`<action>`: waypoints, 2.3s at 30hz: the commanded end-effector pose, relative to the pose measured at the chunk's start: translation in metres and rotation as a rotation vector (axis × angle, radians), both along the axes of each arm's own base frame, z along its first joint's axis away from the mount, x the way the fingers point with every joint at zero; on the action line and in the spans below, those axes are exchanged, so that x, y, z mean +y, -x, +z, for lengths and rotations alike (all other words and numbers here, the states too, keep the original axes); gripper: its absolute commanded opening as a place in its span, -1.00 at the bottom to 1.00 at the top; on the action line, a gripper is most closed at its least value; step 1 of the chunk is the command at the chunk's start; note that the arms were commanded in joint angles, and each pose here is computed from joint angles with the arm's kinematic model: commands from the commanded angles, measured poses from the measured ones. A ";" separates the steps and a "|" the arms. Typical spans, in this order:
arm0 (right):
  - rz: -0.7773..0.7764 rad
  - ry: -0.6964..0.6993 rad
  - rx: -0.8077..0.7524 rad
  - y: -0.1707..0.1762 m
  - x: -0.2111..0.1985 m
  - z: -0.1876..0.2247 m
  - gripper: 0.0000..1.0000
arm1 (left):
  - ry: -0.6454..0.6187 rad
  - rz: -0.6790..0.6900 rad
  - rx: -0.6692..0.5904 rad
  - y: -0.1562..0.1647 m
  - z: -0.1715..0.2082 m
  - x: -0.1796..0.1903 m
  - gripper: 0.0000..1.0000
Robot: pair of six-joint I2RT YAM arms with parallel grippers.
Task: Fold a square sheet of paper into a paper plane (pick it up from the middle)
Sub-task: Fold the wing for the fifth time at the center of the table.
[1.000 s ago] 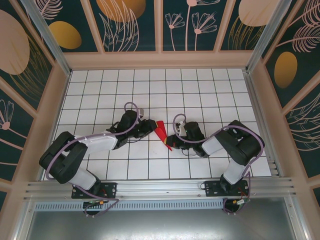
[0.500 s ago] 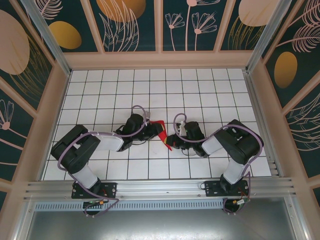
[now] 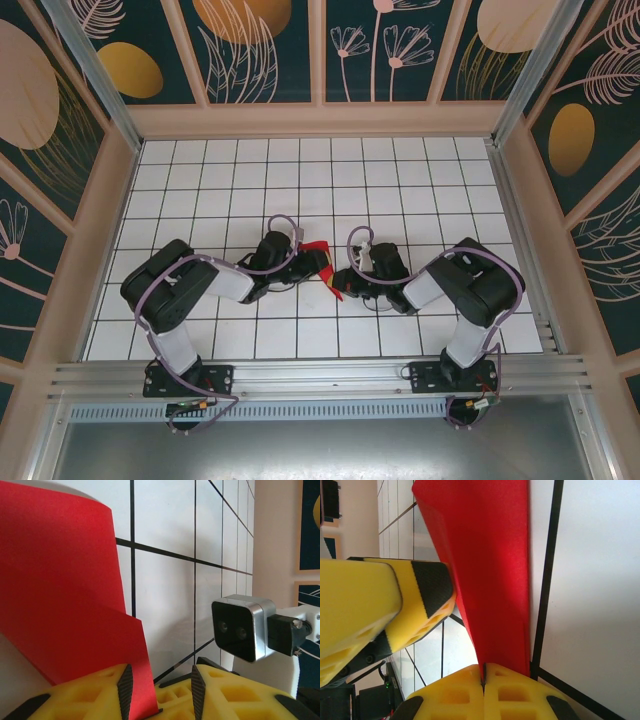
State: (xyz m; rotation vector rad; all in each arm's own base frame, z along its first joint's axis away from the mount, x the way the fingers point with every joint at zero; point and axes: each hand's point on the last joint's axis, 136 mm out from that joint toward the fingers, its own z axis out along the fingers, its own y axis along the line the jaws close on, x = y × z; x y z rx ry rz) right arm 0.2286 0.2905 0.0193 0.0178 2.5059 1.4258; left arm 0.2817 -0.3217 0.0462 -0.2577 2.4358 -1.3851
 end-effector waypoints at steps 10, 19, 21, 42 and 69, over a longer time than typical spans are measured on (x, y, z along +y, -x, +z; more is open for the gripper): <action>-0.019 0.262 0.157 0.023 -0.030 -0.061 -0.95 | -0.141 0.032 0.146 0.006 -0.052 0.011 -0.32; -0.010 0.234 0.077 0.013 -0.023 -0.023 -0.67 | -0.174 0.038 0.153 0.011 -0.058 0.018 -0.34; -0.008 0.213 0.052 0.012 -0.020 -0.010 -0.63 | -0.176 0.033 0.150 0.010 -0.057 0.017 -0.34; 0.133 0.322 0.111 0.056 -0.029 -0.041 -0.93 | -0.190 0.028 0.167 0.010 -0.059 0.016 -0.35; 0.151 0.327 0.120 0.064 -0.027 -0.029 -0.81 | -0.197 0.018 0.174 0.010 -0.060 0.014 -0.37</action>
